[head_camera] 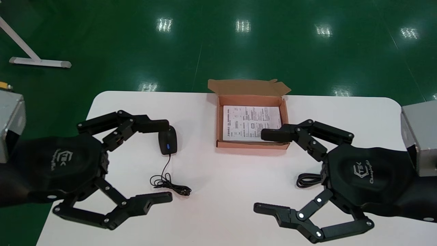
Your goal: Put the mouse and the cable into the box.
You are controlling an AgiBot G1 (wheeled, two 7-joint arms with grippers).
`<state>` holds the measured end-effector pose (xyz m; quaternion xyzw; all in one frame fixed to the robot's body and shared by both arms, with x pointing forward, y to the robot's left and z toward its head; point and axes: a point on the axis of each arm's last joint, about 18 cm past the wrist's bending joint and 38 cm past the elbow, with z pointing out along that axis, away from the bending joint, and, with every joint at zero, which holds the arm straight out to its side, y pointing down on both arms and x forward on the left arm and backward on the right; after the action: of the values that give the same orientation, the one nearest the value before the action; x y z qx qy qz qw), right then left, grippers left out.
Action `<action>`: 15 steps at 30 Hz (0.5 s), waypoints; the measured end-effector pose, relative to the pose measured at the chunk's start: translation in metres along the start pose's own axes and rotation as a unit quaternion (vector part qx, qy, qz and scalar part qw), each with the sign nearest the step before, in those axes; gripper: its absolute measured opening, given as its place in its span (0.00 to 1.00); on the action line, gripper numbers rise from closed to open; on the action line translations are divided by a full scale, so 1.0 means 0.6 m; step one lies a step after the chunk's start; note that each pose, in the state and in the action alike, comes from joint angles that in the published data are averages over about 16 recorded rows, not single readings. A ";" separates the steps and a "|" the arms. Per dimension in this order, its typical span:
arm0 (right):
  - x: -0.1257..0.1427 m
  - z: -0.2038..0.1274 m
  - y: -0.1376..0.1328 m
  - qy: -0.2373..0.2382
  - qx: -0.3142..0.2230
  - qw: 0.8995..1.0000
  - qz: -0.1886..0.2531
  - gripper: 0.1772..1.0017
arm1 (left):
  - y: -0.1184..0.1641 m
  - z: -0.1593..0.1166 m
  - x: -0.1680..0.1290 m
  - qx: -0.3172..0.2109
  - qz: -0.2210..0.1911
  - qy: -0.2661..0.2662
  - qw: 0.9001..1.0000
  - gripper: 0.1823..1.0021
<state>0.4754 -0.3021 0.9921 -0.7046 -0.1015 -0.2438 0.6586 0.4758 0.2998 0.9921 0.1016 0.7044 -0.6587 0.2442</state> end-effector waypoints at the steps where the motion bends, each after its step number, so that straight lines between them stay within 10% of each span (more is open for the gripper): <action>1: 0.000 0.000 0.000 0.000 0.000 1.000 0.000 1.00 | 0.000 0.000 0.000 0.000 0.000 0.000 1.000 1.00; 15: 0.001 0.000 0.000 0.000 -0.001 1.000 -0.001 1.00 | 0.003 0.003 0.004 -0.011 0.002 0.010 1.000 1.00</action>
<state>0.4757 -0.3022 0.9921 -0.7049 -0.1016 -0.2448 0.6579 0.4748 0.2977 0.9892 0.1071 0.7137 -0.6493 0.2400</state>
